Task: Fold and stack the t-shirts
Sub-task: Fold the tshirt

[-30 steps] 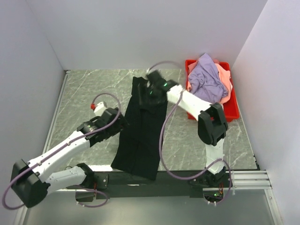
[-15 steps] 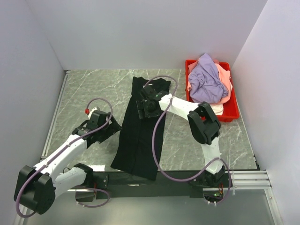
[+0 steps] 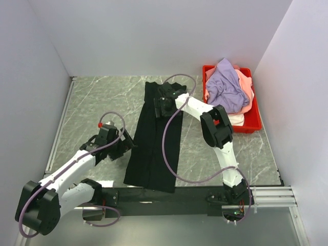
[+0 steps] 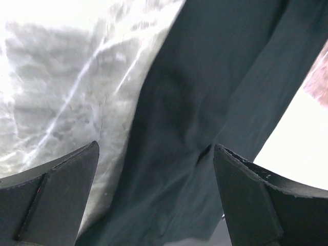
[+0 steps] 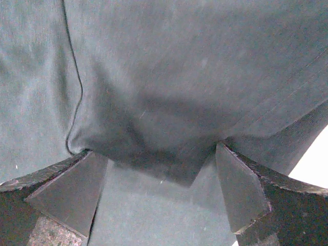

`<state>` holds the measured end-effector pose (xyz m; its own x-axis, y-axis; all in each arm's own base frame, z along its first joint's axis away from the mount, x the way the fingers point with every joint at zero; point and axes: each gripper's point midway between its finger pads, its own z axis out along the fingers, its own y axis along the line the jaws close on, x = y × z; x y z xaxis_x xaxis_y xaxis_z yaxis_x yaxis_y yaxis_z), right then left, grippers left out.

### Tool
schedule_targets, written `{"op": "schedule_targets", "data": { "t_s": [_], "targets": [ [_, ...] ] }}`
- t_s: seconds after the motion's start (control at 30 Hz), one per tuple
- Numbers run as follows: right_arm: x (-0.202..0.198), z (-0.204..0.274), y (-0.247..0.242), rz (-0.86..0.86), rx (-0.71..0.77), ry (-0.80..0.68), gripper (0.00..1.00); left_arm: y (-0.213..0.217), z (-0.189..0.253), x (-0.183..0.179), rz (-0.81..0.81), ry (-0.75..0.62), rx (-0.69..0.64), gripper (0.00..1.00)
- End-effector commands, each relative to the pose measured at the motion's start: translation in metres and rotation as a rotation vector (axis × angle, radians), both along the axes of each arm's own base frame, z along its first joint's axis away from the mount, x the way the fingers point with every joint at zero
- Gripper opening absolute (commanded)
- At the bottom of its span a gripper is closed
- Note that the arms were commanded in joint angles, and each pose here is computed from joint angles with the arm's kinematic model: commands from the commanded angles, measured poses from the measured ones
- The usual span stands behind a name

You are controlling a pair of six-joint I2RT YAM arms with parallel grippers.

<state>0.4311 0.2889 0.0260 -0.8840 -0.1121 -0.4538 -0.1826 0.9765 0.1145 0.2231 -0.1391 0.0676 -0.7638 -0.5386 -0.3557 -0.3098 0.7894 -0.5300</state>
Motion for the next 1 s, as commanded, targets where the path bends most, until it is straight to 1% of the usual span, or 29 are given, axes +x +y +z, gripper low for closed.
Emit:
{"op": "schedule_targets", "data": {
  "t_s": [0.0,0.13,0.2,0.3,0.37,0.43,0.47,0.6,0.63,0.67,0.77,0.87,0.9,0.93,0.97],
  "targets": [
    [0.027,-0.014,-0.021,0.002,-0.041,-0.002,0.91,-0.015,-0.008,-0.01,-0.047,0.039,-0.088,0.99],
    [0.047,-0.006,-0.025,0.037,-0.067,-0.046,0.92,-0.026,-0.021,-0.027,-0.085,0.098,-0.163,0.99],
    [0.055,0.002,-0.025,0.036,-0.059,-0.06,0.92,-0.028,-0.022,-0.03,-0.092,0.109,-0.173,0.99],
    [0.054,0.015,-0.024,0.044,-0.043,-0.072,0.93,-0.032,-0.024,-0.039,-0.108,0.126,-0.177,0.99],
    [0.046,0.027,-0.021,0.07,-0.02,-0.08,0.92,-0.033,-0.026,-0.047,-0.118,0.138,-0.159,0.99],
    [0.036,0.037,-0.022,0.063,-0.034,-0.088,0.93,-0.031,-0.026,-0.05,-0.106,0.141,-0.127,0.99],
    [0.027,0.049,-0.024,0.06,-0.031,-0.1,0.94,-0.029,-0.028,-0.056,-0.106,0.16,-0.104,1.0],
    [-0.002,0.083,-0.017,0.08,0.02,-0.154,0.95,-0.016,-0.03,-0.062,-0.055,0.167,-0.039,0.99],
    [-0.012,0.079,-0.021,0.077,0.016,-0.144,0.95,-0.014,-0.031,-0.065,-0.053,0.174,-0.03,0.99],
    [-0.019,0.099,-0.02,0.071,0.04,-0.179,0.95,-0.013,-0.032,-0.068,-0.051,0.186,-0.022,0.98],
    [-0.042,0.11,-0.025,0.049,0.109,-0.191,0.95,-0.007,-0.04,-0.079,-0.046,0.231,0.01,0.93],
    [-0.063,0.105,-0.029,0.027,0.169,-0.178,0.95,-0.01,-0.046,-0.087,-0.072,0.254,-0.01,0.79],
    [-0.071,0.102,-0.029,0.021,0.192,-0.158,0.95,-0.014,-0.045,-0.086,-0.086,0.247,-0.03,0.7],
    [-0.083,0.091,-0.032,0.027,0.2,-0.128,0.95,-0.019,-0.046,-0.092,-0.109,0.267,-0.057,0.65],
    [-0.088,0.095,-0.033,0.031,0.212,-0.13,0.95,-0.022,-0.046,-0.094,-0.127,0.267,-0.065,0.62]
  ]
}}
